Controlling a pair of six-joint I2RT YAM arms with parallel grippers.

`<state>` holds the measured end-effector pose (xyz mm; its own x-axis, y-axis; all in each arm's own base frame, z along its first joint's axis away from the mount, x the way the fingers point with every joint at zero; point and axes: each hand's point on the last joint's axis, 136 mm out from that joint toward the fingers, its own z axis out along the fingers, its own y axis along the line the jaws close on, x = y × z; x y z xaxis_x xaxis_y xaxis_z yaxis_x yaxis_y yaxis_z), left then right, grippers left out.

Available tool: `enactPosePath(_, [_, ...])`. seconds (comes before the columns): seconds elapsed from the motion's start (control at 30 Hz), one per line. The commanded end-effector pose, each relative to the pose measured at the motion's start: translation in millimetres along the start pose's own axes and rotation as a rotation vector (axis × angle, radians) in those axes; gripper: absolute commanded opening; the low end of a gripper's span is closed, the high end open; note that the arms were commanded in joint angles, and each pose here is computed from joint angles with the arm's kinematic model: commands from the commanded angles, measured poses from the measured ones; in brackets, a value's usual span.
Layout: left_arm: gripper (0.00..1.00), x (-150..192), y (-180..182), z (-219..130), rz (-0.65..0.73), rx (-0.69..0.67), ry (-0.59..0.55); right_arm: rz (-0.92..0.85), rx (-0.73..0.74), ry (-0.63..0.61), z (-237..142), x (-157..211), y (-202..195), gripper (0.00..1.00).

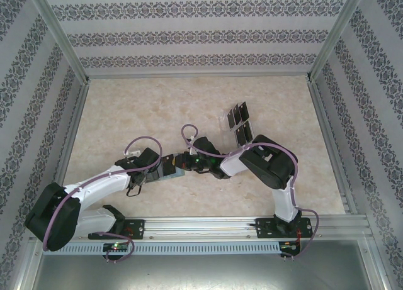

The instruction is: Put the credit cards into the card holder

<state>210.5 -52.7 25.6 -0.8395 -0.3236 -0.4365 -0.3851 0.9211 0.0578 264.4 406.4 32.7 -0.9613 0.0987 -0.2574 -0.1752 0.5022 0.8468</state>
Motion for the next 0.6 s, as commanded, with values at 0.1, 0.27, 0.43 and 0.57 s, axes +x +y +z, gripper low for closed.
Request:
enactPosePath(0.1, [1.00, 7, 19, -3, -0.012, -0.060, -0.005, 0.007, 0.021, -0.005, -9, 1, -12, 0.00])
enactPosePath(0.27, [1.00, 8, 22, -3, -0.025, -0.066, -0.008, 0.011, 0.031, -0.018, -18, -6, -17, 0.00])
enactPosePath(0.43, [1.00, 10, 22, -2, -0.030, -0.064, -0.003, 0.014, 0.024, -0.015, -19, -7, -18, 0.00])
enactPosePath(0.57, [1.00, 9, 21, -2, -0.028, -0.061, -0.004, 0.007, -0.035, 0.006, -19, -8, -4, 0.00])
